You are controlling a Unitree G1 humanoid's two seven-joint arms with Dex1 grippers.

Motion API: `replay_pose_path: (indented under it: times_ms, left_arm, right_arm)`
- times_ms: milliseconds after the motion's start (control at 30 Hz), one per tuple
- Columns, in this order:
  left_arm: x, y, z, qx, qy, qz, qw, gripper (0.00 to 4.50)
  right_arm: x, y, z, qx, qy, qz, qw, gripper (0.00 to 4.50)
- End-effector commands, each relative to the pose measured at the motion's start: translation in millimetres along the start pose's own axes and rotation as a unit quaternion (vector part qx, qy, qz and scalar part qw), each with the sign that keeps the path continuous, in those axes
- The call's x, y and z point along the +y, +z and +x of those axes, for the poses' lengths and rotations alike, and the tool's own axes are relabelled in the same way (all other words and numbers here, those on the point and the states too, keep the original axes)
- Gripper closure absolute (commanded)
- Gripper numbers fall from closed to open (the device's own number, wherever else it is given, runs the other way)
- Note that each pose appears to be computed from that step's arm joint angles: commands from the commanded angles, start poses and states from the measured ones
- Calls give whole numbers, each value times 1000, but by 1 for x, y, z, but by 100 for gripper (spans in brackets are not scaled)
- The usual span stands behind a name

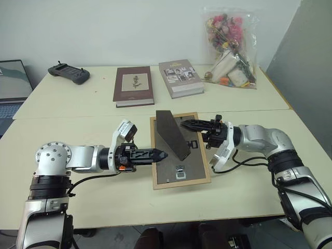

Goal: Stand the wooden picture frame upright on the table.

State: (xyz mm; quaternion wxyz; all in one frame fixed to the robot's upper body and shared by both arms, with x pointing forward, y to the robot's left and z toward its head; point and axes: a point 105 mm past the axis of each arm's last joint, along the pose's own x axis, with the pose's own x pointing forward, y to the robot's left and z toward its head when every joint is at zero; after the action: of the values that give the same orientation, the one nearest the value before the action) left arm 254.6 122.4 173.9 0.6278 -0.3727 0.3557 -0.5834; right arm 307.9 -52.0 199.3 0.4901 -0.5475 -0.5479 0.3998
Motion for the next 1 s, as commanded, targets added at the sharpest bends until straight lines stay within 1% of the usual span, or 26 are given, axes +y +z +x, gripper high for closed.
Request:
replay_pose_path:
  times_ms: [33, 100, 133, 167, 267, 300, 333, 367, 400, 433, 467, 500, 533, 567, 600, 633, 700, 733, 800, 867, 933, 1000]
  left_arm:
    - [-3, 14, -3, -44, 14, 43, 998, 240]
    - [-4, 25, -8, -68, 27, 62, 995, 198]
    - [-7, 35, -13, -91, 33, 75, 992, 186]
    - [-12, 45, -19, -116, 38, 91, 988, 165]
    - [-21, 59, -34, -161, 56, 127, 977, 108]
    - [-23, 61, -40, -175, 74, 150, 970, 94]
    - [-25, 61, -44, -185, 94, 175, 963, 70]
    - [-27, 59, -46, -189, 114, 200, 955, 59]
    - [-28, 57, -46, -189, 136, 227, 945, 44]
    - [-26, 54, -46, -189, 170, 260, 932, 25]
    - [-24, 52, -44, -190, 196, 287, 918, 6]
    - [-21, 51, -43, -191, 225, 319, 901, 0]
    - [-16, 52, -42, -193, 269, 358, 873, 0]
    - [-13, 53, -41, -198, 297, 388, 850, 0]
    - [-13, 54, -38, -206, 317, 418, 826, 0]
    - [-12, 53, -34, -210, 330, 444, 806, 0]
    - [-8, 49, -26, -222, 349, 472, 779, 0]
    - [-5, 47, -24, -227, 354, 477, 771, 0]
    - [1, 42, -20, -234, 365, 483, 761, 0]
    - [8, 32, -9, -231, 357, 479, 768, 0]
    - [10, 26, -1, -231, 347, 471, 777, 0]
    - [9, 23, 7, -230, 332, 466, 787, 0]
  right_arm:
    - [-16, -3, -3, -2, -30, -8, 1000, 289]
    - [-16, -6, -5, 5, -28, 0, 1000, 310]
    - [-16, -9, -8, 11, -24, 5, 1000, 312]
    - [-16, -12, -11, 19, -18, 13, 1000, 312]
    - [-11, -19, -21, 42, -3, 48, 998, 312]
    - [-7, -28, -24, 75, -2, 86, 994, 312]
    - [-5, -35, -27, 98, -5, 120, 988, 312]
    - [-2, -43, -28, 127, -6, 173, 977, 312]
    - [1, -49, -27, 148, -7, 234, 961, 313]
    - [0, -58, -26, 168, -25, 311, 935, 313]
    - [0, -62, -25, 172, -36, 384, 907, 313]
    - [1, -63, -22, 164, -37, 446, 879, 313]
    - [3, -62, -19, 153, -33, 514, 843, 313]
    - [6, -61, -17, 146, -29, 564, 812, 313]
    - [10, -62, -14, 143, -29, 620, 771, 313]
    - [13, -60, -12, 137, -23, 663, 736, 313]
    - [24, -61, -10, 135, -25, 734, 665, 313]
    - [29, -62, -10, 137, -26, 754, 642, 313]
    - [41, -63, -8, 139, -26, 783, 606, 313]
    - [58, -63, -4, 143, -22, 813, 564, 313]
    - [71, -64, -3, 154, -22, 824, 545, 313]
    - [90, -66, -5, 185, -21, 816, 548, 313]
